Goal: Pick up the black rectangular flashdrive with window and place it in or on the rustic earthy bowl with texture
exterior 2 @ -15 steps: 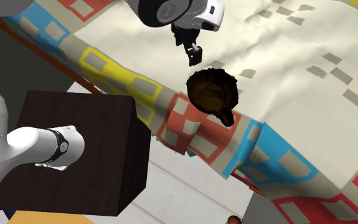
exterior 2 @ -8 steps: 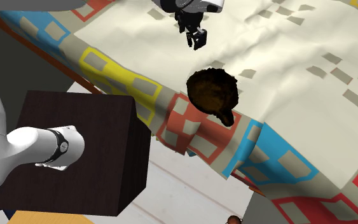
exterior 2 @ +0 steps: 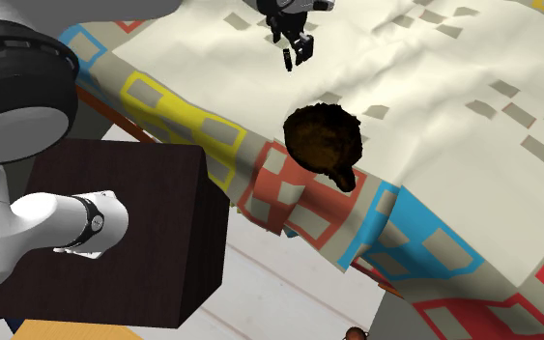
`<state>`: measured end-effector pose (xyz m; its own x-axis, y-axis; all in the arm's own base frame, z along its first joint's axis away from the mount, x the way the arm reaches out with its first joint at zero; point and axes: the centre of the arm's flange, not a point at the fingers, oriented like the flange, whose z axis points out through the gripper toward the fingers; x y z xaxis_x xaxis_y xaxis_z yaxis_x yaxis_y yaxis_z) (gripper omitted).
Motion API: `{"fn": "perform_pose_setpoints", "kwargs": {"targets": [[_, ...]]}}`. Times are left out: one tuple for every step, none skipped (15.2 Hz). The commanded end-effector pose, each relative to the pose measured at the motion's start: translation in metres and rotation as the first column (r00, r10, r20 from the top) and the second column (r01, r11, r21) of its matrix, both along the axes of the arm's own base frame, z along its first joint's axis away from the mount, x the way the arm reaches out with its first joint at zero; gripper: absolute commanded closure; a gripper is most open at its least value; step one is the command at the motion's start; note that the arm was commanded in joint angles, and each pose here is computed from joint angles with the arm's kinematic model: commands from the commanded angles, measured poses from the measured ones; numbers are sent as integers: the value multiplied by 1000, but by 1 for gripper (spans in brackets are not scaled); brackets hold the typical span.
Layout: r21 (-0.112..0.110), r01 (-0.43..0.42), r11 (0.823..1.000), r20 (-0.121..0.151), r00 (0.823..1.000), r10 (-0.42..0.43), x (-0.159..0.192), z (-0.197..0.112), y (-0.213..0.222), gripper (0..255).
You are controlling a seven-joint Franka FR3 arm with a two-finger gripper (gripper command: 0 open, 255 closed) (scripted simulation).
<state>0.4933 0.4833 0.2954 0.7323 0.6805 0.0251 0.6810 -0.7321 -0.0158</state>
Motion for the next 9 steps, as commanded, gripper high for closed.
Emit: {"fn": "perform_pose_setpoints", "kwargs": {"targets": [[0, -1, 1000, 0, 1000, 1, 0, -10, 0, 0], [0, -1, 1000, 0, 1000, 1, 0, -16, 1, 0], [0, -1, 1000, 0, 1000, 1, 0, -21, 1, 0], [0, -1, 1000, 0, 1000, 1, 0, -24, 1, 0], [0, -1, 1000, 0, 1000, 1, 1, -24, 1, 0], [0, -1, 1000, 0, 1000, 1, 1, -24, 1, 0], [0, -1, 1000, 0, 1000, 1, 1, -24, 1, 0], [0, -1, 1000, 0, 1000, 1, 1, -24, 1, 0], [0, -1, 1000, 0, 1000, 1, 1, -24, 1, 0]]}}
